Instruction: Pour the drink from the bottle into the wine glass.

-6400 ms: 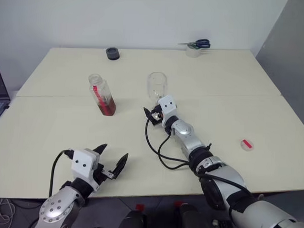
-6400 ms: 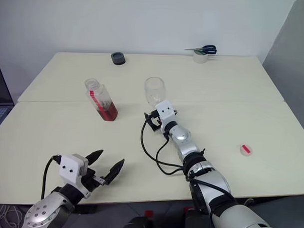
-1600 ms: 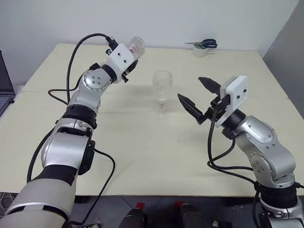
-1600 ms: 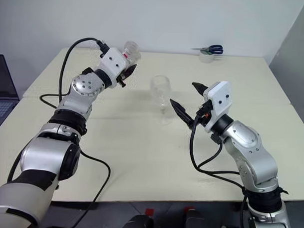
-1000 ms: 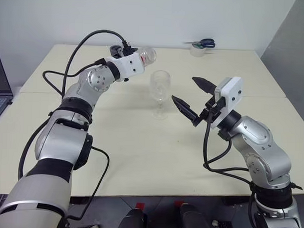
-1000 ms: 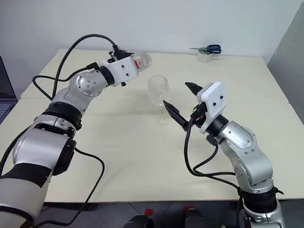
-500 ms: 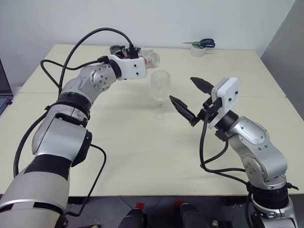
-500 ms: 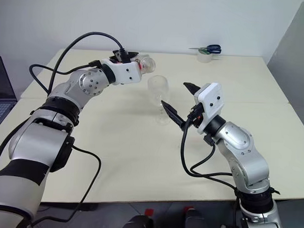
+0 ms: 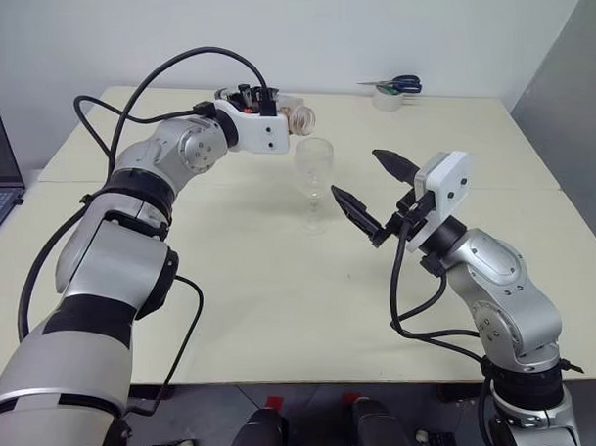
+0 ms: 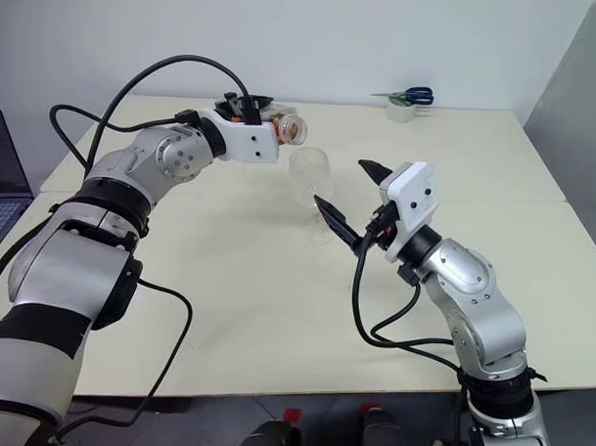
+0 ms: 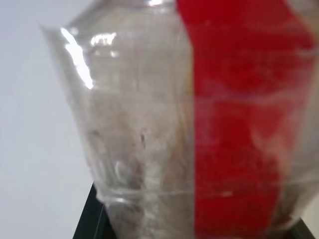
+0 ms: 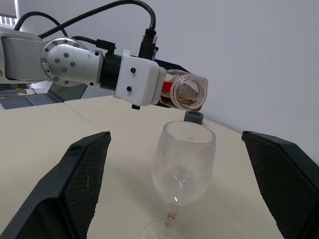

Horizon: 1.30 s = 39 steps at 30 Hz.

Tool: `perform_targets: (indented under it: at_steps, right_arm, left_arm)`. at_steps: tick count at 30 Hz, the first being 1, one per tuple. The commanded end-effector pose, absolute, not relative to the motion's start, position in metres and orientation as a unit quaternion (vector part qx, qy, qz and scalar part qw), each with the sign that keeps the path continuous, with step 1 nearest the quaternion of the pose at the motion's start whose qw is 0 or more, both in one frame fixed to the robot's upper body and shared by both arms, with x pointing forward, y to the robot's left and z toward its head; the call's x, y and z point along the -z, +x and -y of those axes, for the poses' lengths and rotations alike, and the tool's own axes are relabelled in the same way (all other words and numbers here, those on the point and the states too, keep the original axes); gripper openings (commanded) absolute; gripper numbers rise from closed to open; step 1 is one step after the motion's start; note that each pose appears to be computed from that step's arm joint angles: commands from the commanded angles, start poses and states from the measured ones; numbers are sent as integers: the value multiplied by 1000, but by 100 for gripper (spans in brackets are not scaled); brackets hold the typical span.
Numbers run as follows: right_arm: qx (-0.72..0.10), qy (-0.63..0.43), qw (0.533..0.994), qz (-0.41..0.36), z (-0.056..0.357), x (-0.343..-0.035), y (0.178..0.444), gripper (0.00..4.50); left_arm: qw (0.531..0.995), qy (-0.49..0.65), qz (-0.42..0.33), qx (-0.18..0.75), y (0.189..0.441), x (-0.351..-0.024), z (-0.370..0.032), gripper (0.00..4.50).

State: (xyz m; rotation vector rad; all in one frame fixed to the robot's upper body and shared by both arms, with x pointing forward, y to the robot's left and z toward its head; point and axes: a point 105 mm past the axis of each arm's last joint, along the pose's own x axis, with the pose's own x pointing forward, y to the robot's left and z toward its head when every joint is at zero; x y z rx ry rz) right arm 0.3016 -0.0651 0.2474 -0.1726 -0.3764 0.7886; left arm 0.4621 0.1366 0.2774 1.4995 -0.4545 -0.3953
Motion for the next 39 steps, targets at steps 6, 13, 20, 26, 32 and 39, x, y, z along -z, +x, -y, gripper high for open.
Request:
perform_targets:
  at_steps: [6,13,20,26,32,39]
  right_arm:
    - [-372,-90,900,209,68,-258,297,450]
    - [-368,-92,901,210,70,-258,298,450]
    - [-370,-94,900,212,69,-258,297,450]
    - [-371,-97,899,212,69,-258,297,450]
    - [-370,-95,899,214,69,-259,297,450]
    - [-368,-93,900,214,70,-258,296,450]
  left_arm:
    - [673,684,240,148,459,-310,-132,161]
    - [659,698,240,148,459,-312,-131,161]
    - [650,705,241,146,459,-314,-129,161]
    - [642,714,244,141,459,-317,-129,161]
    - [634,721,244,136,459,-321,-130,161]
    - [631,726,242,132,459,-324,-131,161]
